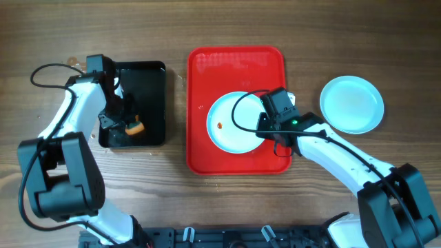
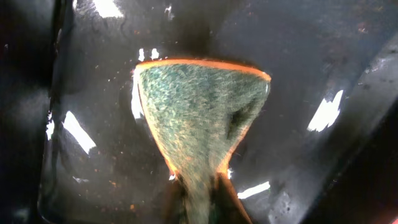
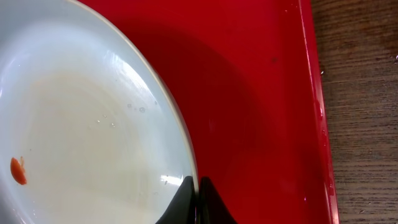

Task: Clean dirty plates on tray and stack at the side
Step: 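Rub the sponge in the black tray water with the left gripper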

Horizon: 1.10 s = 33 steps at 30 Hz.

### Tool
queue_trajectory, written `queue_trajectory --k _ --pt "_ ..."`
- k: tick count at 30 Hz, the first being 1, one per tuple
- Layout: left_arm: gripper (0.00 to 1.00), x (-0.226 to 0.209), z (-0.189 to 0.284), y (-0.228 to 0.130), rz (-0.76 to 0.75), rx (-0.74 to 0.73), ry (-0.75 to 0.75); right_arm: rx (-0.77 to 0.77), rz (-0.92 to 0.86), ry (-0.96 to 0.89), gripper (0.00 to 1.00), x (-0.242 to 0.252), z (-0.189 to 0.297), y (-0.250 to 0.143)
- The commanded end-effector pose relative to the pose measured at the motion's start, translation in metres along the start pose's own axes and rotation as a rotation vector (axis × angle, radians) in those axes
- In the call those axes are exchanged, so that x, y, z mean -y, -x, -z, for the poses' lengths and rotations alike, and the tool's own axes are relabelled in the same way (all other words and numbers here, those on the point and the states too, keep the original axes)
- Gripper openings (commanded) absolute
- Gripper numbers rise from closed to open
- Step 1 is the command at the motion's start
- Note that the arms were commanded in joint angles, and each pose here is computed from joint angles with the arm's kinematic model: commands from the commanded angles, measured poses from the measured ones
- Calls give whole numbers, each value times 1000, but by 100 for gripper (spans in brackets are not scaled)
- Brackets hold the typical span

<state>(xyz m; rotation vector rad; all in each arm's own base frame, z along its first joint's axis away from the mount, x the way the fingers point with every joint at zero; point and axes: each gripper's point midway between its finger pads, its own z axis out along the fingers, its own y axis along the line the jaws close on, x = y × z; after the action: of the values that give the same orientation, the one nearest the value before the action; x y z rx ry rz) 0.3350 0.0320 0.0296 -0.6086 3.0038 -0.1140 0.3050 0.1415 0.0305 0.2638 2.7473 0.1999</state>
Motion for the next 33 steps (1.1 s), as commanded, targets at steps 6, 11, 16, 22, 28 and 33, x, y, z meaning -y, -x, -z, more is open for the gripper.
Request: queue_trajectory --k 6,11,16,22,28,33 --pt "8 -1 -23 5 24 56 -6 22 -11 -15 4 -1 0 8" --pt "4 -7 -46 -17 34 -6 5 25 -15 -11 4 -2 0 8" --pt "4 23 4 1 -31 39 -133 25 -15 -12 4 -1 0 8" --pt "30 18 42 3 -28 77 -98 18 -16 -1 4 -3 0 7" --pt "42 4 -11 -30 -14 -14 -63 24 -16 6 4 -5 0 9" --pt "4 2 -33 -37 8 -18 -74 24 -16 7 4 -5 0 9"
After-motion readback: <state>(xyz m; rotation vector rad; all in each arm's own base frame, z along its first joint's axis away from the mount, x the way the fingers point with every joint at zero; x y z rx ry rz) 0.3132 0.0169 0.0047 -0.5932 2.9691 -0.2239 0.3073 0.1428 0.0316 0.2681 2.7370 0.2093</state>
